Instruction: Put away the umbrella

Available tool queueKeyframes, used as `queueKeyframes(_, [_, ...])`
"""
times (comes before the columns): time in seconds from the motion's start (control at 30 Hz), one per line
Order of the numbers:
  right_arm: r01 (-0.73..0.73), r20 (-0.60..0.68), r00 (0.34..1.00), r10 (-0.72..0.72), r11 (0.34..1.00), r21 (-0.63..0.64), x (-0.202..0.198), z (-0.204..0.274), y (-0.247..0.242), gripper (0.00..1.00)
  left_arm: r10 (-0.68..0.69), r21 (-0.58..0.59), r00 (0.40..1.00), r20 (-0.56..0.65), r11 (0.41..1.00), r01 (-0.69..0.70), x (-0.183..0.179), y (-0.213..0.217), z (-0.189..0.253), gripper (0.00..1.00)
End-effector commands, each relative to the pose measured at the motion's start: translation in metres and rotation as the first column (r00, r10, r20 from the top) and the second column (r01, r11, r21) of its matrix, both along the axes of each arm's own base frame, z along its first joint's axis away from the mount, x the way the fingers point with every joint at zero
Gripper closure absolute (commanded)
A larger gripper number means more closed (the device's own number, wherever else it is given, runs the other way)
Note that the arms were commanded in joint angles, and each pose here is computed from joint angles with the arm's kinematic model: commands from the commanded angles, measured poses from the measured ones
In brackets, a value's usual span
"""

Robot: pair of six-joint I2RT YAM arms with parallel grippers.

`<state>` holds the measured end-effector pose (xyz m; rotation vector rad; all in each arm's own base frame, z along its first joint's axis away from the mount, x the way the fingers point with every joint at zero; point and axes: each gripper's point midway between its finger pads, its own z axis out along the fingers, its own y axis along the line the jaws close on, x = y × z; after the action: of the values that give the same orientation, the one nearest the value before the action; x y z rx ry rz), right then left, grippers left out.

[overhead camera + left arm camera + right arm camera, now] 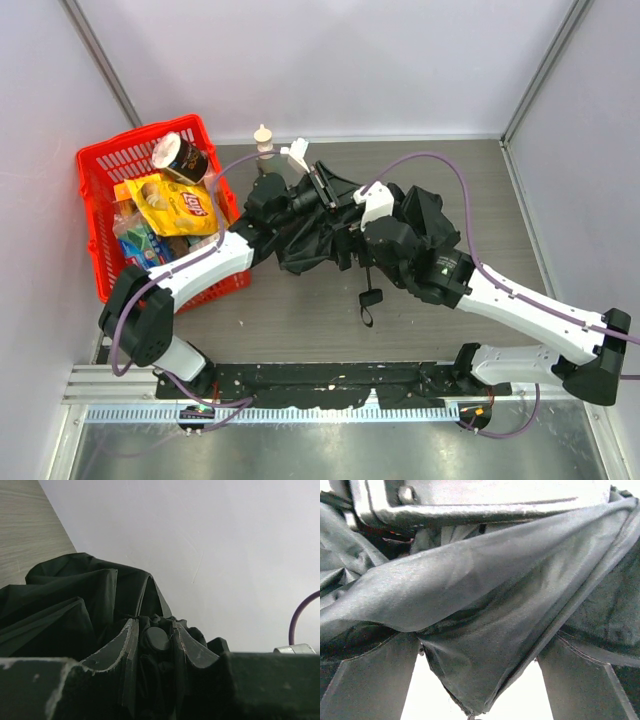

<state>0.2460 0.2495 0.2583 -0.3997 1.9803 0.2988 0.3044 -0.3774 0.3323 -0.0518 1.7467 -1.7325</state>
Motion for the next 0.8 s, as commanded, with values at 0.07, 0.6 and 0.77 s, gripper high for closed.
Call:
queueKeyframes(0.07, [0.161, 0.077, 0.984, -0.160, 0.987, 0.000, 0.012, 0.017, -0.040, 0.01, -0.137, -0.166, 0.970, 0.200, 0.971, 0.171, -0.053, 0.006, 0.078, 1.00])
queueKeyframes(0.6, [-0.006, 0.176, 0.984, 0.001, 1.000, 0.026, 0.014, 0.033, -0.022, 0.30, -0.364, -0.211, 0.889, 0.279, 0.880, 0.426, -0.097, 0.007, 0.094, 1.00])
queueKeyframes(0.77, [-0.122, 0.232, 0.968, 0.094, 0.987, 0.108, 0.004, 0.047, -0.010, 0.70, -0.375, -0.206, 0.878, 0.297, 0.873, 0.442, -0.102, 0.009, 0.096, 1.00])
